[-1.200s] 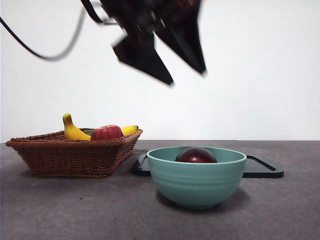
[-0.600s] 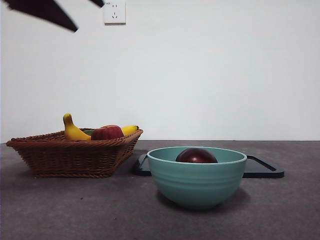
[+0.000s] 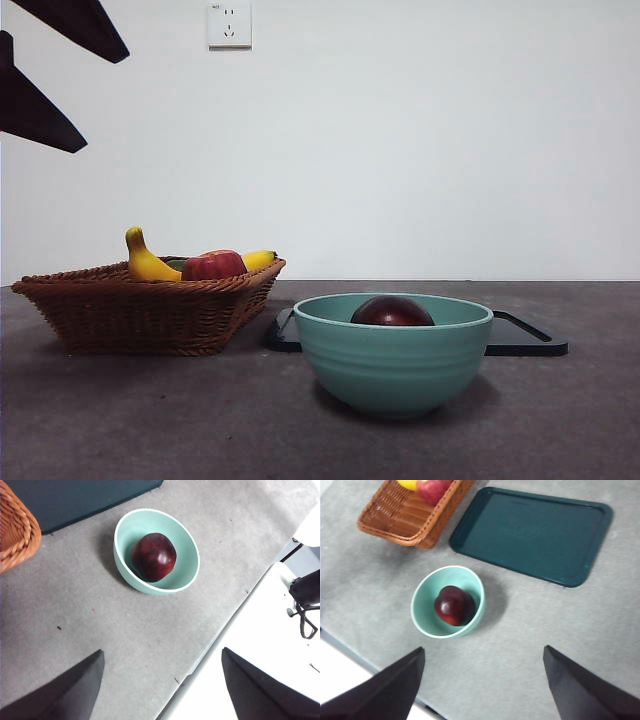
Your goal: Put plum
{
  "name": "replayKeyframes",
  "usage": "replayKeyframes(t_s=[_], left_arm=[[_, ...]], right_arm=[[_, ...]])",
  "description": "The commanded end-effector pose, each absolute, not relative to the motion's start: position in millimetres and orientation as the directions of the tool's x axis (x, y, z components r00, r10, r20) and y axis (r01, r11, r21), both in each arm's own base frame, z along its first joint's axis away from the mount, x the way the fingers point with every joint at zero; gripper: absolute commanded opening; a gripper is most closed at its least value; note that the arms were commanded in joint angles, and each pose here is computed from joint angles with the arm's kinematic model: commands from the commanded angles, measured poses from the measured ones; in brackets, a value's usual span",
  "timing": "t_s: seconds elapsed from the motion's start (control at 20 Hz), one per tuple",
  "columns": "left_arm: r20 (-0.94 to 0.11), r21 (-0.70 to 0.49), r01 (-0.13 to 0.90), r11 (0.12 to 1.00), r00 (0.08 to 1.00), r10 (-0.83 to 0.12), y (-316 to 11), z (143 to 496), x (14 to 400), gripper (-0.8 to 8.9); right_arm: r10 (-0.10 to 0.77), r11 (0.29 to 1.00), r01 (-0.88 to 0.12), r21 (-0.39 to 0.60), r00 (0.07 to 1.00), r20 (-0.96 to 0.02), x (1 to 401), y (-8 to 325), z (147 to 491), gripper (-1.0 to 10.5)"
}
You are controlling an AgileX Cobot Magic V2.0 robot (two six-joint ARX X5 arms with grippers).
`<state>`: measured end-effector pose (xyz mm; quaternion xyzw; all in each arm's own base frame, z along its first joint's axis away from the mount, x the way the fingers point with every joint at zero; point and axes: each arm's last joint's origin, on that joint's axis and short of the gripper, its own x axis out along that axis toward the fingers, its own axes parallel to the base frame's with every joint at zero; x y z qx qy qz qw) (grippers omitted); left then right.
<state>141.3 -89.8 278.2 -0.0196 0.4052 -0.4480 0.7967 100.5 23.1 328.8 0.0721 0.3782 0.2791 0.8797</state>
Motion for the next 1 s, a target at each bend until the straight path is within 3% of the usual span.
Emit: replayKeyframes(t_s=[0.05, 0.45, 0.9, 1.0], left_arm=[[-0.616, -0.39, 0.711, 0.585, 0.271, -0.739, -91, 281, 143, 3.74], [-0.611, -0.386, 0.714, 0.584, 0.277, -0.742, -92, 281, 143, 3.74], [-0.609, -0.384, 0.715, 0.584, 0.279, -0.742, -92, 281, 143, 3.74], [-0.609, -0.384, 0.715, 0.584, 0.279, -0.742, -92, 281, 143, 3.74]], right_arm=[[0.571, 0.816, -0.46, 0.35, 0.546, -0.613, 104, 25, 333, 3.8], [0.643, 0.755, -0.479, 0.448, 0.409, -0.648, 149, 56, 299, 3.8], [0.533, 0.819, -0.459, 0.345, 0.384, -0.753, 198, 111, 235, 3.8], [0.509, 0.828, -0.46, 0.322, 0.373, -0.776, 207, 122, 222, 3.2]])
